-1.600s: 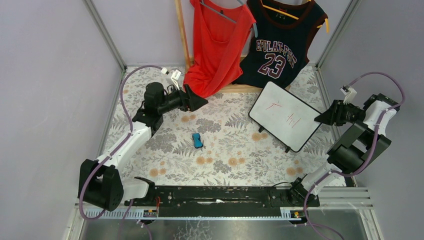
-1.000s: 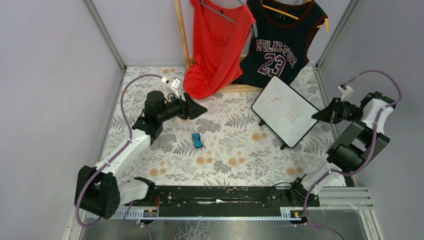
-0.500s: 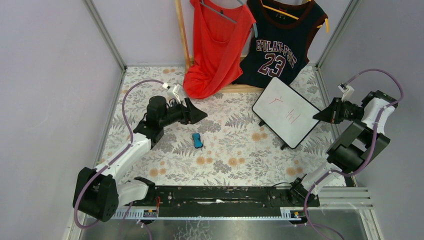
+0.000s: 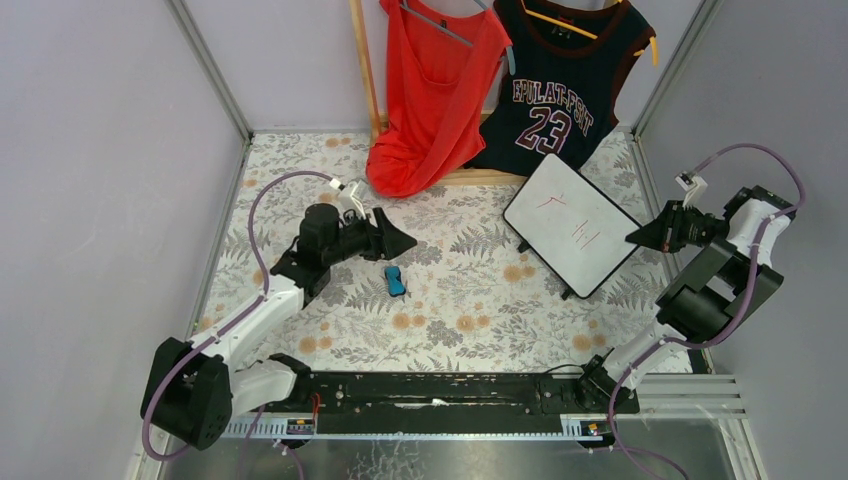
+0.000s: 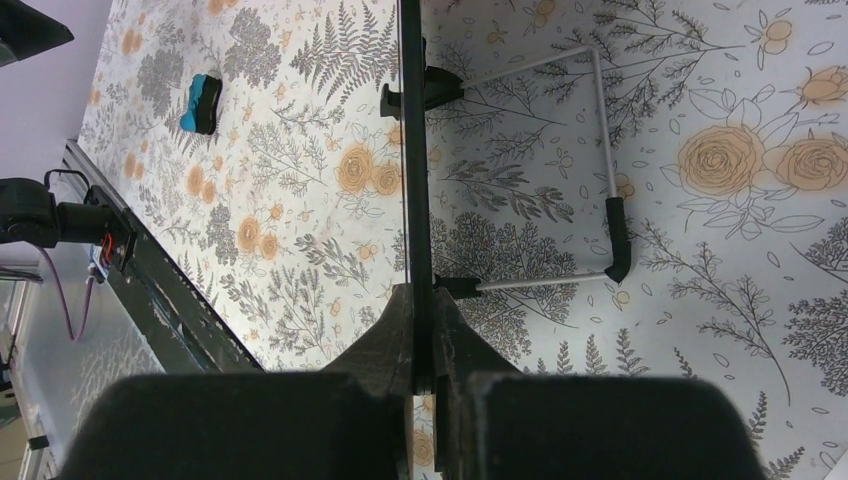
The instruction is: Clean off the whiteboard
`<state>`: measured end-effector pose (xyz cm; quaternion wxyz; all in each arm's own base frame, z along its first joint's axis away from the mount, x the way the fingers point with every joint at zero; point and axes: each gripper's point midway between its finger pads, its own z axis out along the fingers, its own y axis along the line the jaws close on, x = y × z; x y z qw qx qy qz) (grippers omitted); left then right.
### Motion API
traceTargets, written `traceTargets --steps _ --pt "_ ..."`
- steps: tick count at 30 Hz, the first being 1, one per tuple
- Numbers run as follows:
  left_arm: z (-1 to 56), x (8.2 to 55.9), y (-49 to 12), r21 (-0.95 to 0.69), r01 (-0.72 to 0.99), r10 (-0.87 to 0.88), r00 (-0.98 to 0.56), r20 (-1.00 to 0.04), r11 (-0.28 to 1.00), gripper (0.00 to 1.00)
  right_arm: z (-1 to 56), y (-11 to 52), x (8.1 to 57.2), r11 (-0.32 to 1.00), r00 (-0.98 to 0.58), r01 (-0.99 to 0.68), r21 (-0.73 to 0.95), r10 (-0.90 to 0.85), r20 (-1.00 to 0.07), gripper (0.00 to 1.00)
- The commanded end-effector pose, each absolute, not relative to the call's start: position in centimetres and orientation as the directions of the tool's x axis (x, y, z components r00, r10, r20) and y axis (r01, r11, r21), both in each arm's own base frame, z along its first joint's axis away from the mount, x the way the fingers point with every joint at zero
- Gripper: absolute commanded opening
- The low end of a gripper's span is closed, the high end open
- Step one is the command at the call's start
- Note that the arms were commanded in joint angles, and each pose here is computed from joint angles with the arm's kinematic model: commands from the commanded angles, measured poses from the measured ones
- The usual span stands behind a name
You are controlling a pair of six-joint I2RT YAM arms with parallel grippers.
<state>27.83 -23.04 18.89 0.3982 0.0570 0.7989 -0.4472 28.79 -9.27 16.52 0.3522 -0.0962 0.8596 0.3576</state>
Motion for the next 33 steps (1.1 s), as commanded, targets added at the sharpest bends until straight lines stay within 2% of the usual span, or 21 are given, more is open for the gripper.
traceTargets --steps 1,20,24,28,33 --pt "18.5 28.0 -23.0 -0.667 0.424 -0.282 -0.671 -0.685 0.613 0.6 13.6 -11.1 27.0 0.774 -0.763 -0.438 0.457 -0.052 -0.644 0.0" --pt "14.2 29.3 -22.6 -0.602 0.22 -0.25 -0.762 -0.597 0.768 0.59 13.2 -12.5 24.6 0.752 -0.759 -0.44 0.49 -0.021 -0.65 0.0" --pt "12.4 29.2 -22.1 -0.528 0.123 -0.217 -0.816 -0.536 0.84 0.56 13.5 -12.6 24.7 0.756 -0.756 -0.439 0.485 -0.02 -0.654 0.0" --pt "10.2 28.4 -20.5 -0.38 -0.01 -0.202 -0.86 -0.468 0.925 0.54 14.1 -12.5 24.8 0.761 -0.75 -0.439 0.478 -0.018 -0.661 0.0" --pt "9.0 26.9 -20.6 -0.332 -0.108 -0.251 -0.87 -0.425 0.937 0.49 14.4 -12.5 24.9 0.768 -0.749 -0.43 0.475 -0.009 -0.663 0.0"
